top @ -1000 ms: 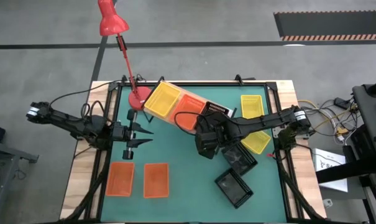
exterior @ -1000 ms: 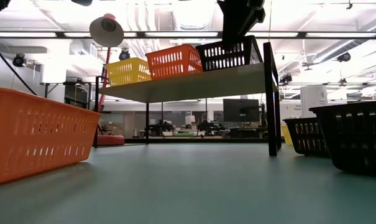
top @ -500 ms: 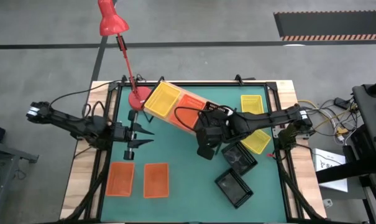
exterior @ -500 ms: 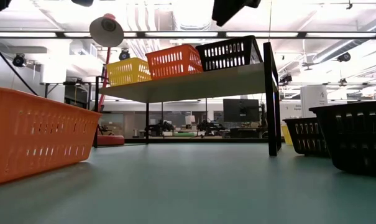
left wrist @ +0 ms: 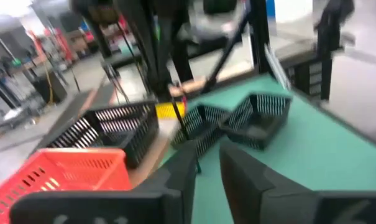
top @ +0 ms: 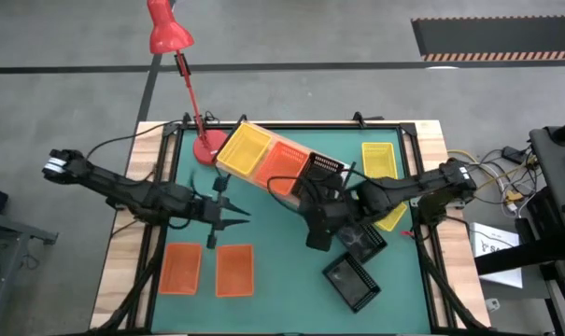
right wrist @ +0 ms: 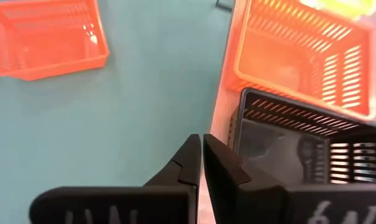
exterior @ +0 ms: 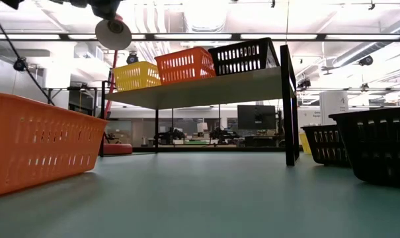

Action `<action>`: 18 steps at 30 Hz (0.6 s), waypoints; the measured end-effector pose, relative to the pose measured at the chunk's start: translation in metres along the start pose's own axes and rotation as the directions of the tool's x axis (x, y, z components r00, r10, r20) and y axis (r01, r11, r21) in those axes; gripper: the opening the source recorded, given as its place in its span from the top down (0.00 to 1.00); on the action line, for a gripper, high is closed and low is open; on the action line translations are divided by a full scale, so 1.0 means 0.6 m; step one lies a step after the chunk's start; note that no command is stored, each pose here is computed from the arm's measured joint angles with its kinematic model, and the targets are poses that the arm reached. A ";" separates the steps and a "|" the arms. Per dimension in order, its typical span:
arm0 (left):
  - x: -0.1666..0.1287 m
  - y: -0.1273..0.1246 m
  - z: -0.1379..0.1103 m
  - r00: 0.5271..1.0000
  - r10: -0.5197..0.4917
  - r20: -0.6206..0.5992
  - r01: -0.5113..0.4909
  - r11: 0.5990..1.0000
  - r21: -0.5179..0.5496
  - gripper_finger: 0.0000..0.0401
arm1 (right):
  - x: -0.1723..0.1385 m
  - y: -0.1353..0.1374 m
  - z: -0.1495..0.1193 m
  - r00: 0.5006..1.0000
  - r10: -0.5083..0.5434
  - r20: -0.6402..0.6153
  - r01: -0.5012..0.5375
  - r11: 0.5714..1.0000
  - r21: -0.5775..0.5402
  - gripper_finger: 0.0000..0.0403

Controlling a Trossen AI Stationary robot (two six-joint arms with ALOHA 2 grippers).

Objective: Stack baskets on shelf by color
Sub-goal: Stack the right orange bin on top of the other orange bin on the shelf

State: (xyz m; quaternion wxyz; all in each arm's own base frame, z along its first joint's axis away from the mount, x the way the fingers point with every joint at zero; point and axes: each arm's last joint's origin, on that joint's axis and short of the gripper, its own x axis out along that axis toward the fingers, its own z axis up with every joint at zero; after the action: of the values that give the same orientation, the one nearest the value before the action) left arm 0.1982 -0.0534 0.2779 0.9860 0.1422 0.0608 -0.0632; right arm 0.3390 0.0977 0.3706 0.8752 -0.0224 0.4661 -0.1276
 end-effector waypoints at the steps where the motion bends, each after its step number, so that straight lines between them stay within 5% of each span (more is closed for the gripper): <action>1: 0.009 -0.001 0.001 1.000 -0.006 -0.022 0.006 1.000 0.017 0.89 | -0.008 0.004 -0.002 1.000 -0.009 0.016 0.009 1.000 -0.006 0.98; 7: 0.063 -0.007 -0.002 0.994 0.005 -0.113 0.004 0.997 0.082 0.99 | -0.040 0.033 -0.017 0.997 -0.021 0.075 0.023 0.999 -0.032 0.98; 18: 0.134 0.020 -0.033 0.933 0.232 -0.276 -0.194 0.968 0.158 1.00 | -0.058 0.064 -0.033 0.993 -0.033 0.115 0.042 0.996 -0.078 0.98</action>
State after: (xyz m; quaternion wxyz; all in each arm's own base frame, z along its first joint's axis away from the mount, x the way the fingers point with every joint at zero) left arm 0.2768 -0.0451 0.2512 0.9559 0.2187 0.1859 0.0623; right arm 0.3120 0.1449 0.3814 0.8962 -0.0736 0.4196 -0.1238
